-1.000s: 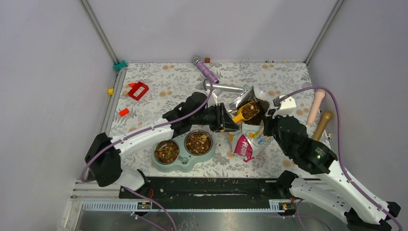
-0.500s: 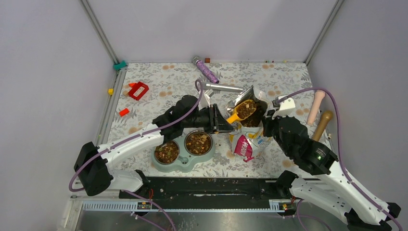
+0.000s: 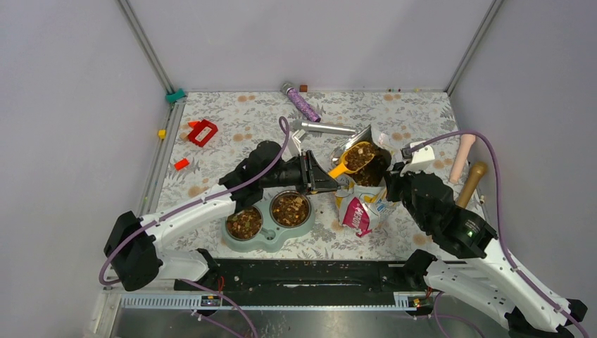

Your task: Serve the pet food

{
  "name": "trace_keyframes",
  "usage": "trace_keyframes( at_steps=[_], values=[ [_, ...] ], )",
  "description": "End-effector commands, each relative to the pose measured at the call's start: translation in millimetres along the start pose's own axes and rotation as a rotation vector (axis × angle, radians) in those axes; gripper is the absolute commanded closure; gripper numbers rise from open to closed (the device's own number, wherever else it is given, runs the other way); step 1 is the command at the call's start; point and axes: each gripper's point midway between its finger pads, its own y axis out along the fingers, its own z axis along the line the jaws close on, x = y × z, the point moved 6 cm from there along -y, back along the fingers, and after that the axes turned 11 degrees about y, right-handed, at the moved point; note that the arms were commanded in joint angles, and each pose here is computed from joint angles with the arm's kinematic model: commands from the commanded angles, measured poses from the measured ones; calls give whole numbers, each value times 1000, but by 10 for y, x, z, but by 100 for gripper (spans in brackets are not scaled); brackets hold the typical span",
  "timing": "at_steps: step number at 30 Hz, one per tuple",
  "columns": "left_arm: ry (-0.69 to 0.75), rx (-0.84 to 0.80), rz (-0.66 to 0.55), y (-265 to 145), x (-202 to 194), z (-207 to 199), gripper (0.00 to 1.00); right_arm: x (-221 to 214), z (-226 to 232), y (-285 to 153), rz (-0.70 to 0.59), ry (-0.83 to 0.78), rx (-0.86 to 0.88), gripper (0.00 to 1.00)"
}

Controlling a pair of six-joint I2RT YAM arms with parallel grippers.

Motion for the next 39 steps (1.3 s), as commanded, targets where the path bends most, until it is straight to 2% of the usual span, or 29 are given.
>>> trace_keyframes(
  at_steps=[1,6,12,17,25,39],
  values=[
    [78,-174,-56,-125,112,-361,100,240,155,-54,-101,68,103,100],
    [59,-283,-63,-166,112,-452,100,242,136,-55,-107,68,91,100],
    [47,-328,-77,-234,64,-459,100,253,119,-86,-119,77,94,100],
    [23,-295,-74,-244,27,-392,100,266,115,-104,-129,84,100,100],
    [23,-342,-69,-352,-111,-344,100,275,99,-112,-137,89,91,100],
    [69,-284,-151,-679,-198,-392,100,272,99,-98,-138,82,87,100]
  ],
)
